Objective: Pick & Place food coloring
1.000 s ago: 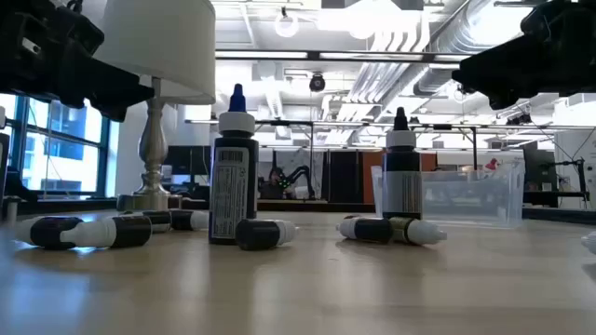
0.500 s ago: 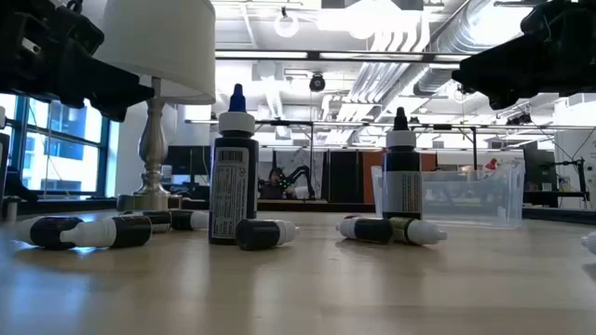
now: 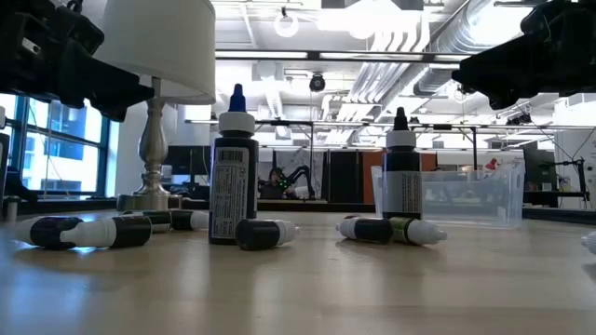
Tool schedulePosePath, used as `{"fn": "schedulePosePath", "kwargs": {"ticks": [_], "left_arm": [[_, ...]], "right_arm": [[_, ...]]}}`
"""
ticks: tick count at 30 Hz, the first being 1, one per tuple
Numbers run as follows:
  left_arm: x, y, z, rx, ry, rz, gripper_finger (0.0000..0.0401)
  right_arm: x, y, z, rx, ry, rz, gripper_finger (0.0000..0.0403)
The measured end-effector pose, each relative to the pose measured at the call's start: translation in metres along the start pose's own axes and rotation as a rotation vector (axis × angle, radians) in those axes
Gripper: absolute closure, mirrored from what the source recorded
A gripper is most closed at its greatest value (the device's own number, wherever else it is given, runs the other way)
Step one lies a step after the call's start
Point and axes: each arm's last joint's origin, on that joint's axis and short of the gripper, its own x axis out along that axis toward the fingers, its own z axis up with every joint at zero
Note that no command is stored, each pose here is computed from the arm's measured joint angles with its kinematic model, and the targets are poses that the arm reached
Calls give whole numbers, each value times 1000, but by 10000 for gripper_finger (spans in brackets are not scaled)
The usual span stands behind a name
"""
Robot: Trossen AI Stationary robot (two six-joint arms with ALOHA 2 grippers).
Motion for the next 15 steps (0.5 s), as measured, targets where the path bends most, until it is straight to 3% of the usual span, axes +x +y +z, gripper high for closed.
{"fn": "schedulePosePath", "kwargs": {"ticks": [15], "left_arm": [[0, 0, 0, 0, 1, 0, 224]], "right_arm": [[0, 0, 0, 0, 0, 0, 245]]}}
